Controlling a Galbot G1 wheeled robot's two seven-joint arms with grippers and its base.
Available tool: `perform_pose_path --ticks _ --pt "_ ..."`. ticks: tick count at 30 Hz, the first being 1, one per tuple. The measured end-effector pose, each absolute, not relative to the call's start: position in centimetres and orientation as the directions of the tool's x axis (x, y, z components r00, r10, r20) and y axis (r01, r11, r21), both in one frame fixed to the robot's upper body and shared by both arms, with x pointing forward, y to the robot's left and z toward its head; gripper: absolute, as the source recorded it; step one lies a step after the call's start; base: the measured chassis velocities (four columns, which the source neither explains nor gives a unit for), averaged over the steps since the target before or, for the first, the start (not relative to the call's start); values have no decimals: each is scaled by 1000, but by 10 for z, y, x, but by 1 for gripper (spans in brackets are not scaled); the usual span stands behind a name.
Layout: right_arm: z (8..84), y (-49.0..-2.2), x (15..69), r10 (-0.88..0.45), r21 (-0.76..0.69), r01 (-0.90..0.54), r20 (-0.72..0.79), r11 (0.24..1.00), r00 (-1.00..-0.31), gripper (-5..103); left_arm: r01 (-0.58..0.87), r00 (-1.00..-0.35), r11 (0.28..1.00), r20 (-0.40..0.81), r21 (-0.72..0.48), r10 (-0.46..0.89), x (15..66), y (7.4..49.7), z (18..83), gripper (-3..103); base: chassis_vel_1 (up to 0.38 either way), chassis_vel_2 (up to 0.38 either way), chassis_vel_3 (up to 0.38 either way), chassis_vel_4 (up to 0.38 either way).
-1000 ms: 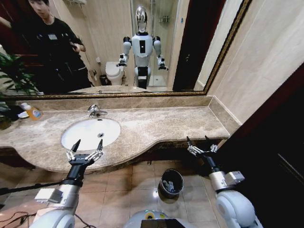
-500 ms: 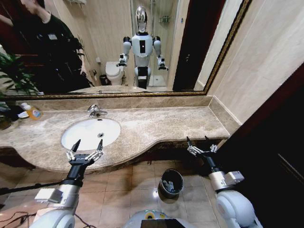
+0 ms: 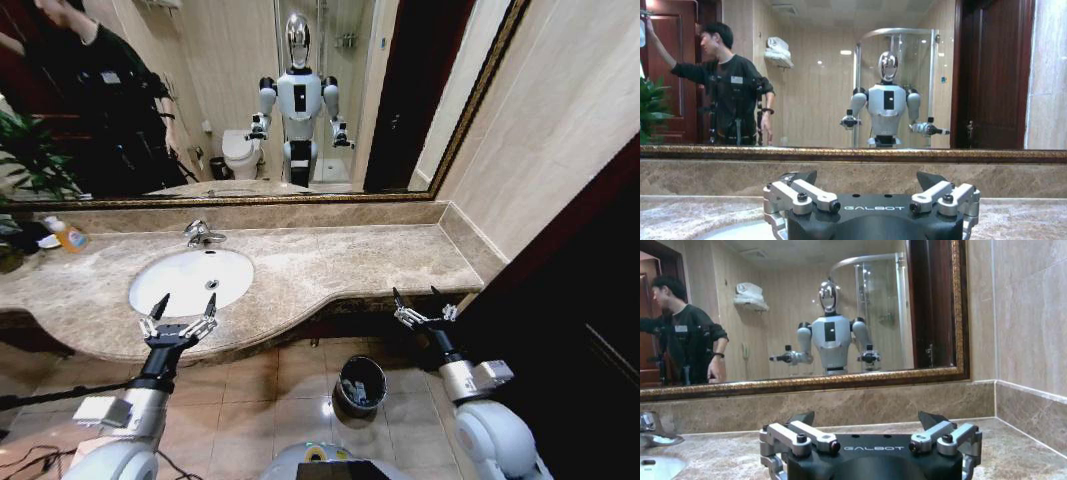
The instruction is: Pick up the trash from the sink and place it in the trash bin.
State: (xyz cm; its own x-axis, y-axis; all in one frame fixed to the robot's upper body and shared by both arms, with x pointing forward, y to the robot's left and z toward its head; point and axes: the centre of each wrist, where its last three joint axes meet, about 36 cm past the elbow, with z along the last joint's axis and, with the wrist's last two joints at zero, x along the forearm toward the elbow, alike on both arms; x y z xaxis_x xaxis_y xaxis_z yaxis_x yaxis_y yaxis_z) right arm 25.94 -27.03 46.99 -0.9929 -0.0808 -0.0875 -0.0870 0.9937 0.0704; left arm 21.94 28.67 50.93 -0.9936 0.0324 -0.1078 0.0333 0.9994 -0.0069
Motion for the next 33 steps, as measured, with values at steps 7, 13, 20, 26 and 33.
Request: perform_pose_path --ticks 7,13,20,26,33 --pt "470 -270 259 -80 70 -87 -87 994 -993 100 33 -994 999 -108 -7 32 219 287 509 100 0 0 0 0" --pt "470 -270 259 -80 70 -87 -88 994 -993 100 33 -994 999 -108 -7 32 219 287 509 100 0 0 0 0" --pt "470 -270 259 -80 71 -87 -88 994 -993 100 33 -994 999 -108 -7 32 219 287 509 100 0 0 0 0" --pt "470 -270 259 -80 71 -87 -88 994 -993 100 33 -994 999 -108 -7 32 219 287 509 100 0 0 0 0" --pt "470 -270 259 -80 71 -87 -88 994 -993 100 33 -994 999 -108 -7 32 219 287 509 100 0 0 0 0"
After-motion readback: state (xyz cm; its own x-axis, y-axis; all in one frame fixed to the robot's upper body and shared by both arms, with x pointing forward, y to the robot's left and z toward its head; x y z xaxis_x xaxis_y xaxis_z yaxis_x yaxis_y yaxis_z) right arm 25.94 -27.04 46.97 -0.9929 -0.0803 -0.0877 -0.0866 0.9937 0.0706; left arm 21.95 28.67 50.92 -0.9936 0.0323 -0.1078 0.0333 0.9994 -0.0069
